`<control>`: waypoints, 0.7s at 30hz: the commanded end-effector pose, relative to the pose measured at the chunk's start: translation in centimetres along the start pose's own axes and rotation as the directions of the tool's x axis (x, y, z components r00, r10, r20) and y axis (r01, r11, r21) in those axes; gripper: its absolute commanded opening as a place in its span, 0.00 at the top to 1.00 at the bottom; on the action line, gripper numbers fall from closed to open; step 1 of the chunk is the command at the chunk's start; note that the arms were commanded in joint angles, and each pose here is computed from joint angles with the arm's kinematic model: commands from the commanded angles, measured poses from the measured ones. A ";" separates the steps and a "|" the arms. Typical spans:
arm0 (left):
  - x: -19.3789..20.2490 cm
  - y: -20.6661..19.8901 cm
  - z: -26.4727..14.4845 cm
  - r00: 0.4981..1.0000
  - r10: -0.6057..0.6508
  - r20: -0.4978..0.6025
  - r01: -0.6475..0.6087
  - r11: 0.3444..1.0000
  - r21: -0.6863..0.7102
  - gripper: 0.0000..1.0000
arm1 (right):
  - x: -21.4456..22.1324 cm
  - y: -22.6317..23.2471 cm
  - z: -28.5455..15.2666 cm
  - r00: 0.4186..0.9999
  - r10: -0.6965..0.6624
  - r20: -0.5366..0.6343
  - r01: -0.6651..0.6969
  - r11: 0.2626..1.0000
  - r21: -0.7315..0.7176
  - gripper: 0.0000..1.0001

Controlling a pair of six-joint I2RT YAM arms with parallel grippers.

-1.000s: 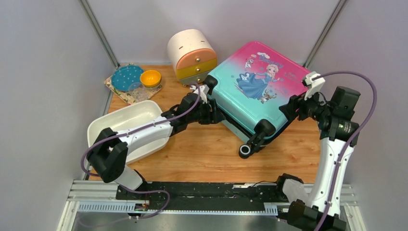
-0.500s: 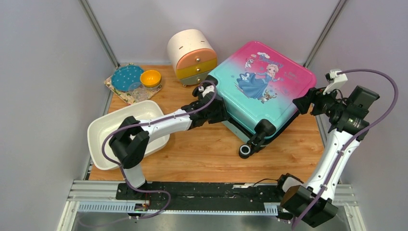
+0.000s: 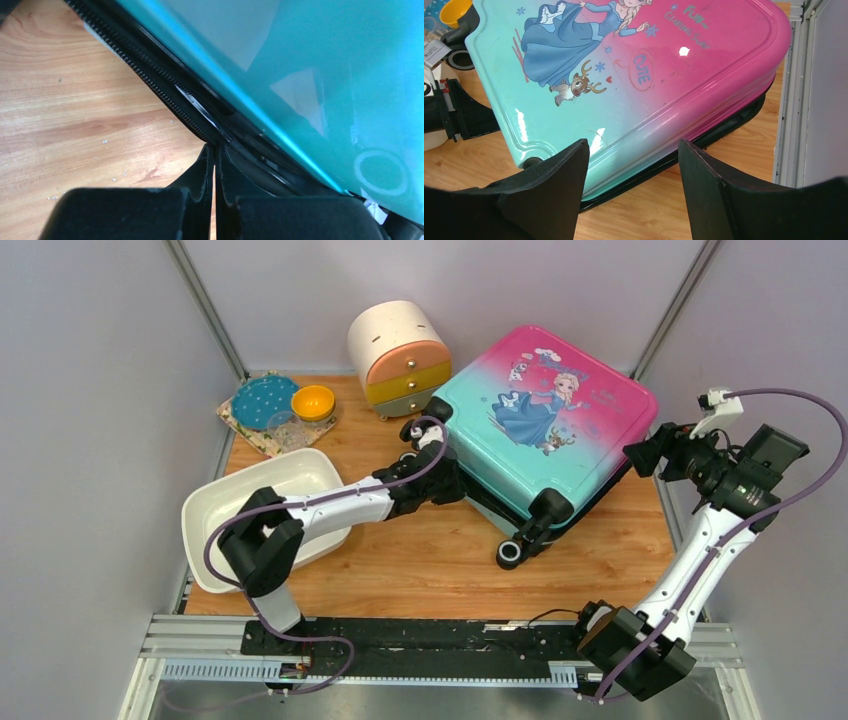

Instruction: Open, take out, and arrange the luggage

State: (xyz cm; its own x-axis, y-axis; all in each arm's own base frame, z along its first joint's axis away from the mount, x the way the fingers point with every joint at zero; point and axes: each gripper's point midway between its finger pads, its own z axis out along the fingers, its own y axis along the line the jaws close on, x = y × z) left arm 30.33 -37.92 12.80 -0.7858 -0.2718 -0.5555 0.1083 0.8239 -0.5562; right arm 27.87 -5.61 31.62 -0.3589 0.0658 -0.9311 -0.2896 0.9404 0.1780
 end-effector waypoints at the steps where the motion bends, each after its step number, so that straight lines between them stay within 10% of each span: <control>1: 3.6 8.3 -1.8 0.986 0.104 -0.132 -0.127 0.976 -0.178 1.00 | -1.6 -0.8 -0.6 0.998 -0.054 0.040 0.053 0.998 0.018 0.31; 17: 0.3 17.2 -9.5 0.922 0.372 -0.102 -0.385 0.906 -0.174 0.99 | -1.6 -8.7 0.6 0.998 0.057 -0.003 -0.054 0.970 0.236 0.33; 21: 0.5 14.2 -9.3 0.909 0.411 -0.066 -0.412 0.911 -0.009 0.62 | -1.7 -13.2 2.8 0.995 0.095 -0.010 -0.084 0.919 0.384 0.37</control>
State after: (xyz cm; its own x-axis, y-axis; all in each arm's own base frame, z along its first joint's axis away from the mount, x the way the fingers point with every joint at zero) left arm 25.83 -18.95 8.03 -0.7786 0.0629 -0.6244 0.2385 0.9499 -0.2018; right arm 31.40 -12.91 28.84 -0.4429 0.1479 -0.8843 -0.0668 0.9781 0.1970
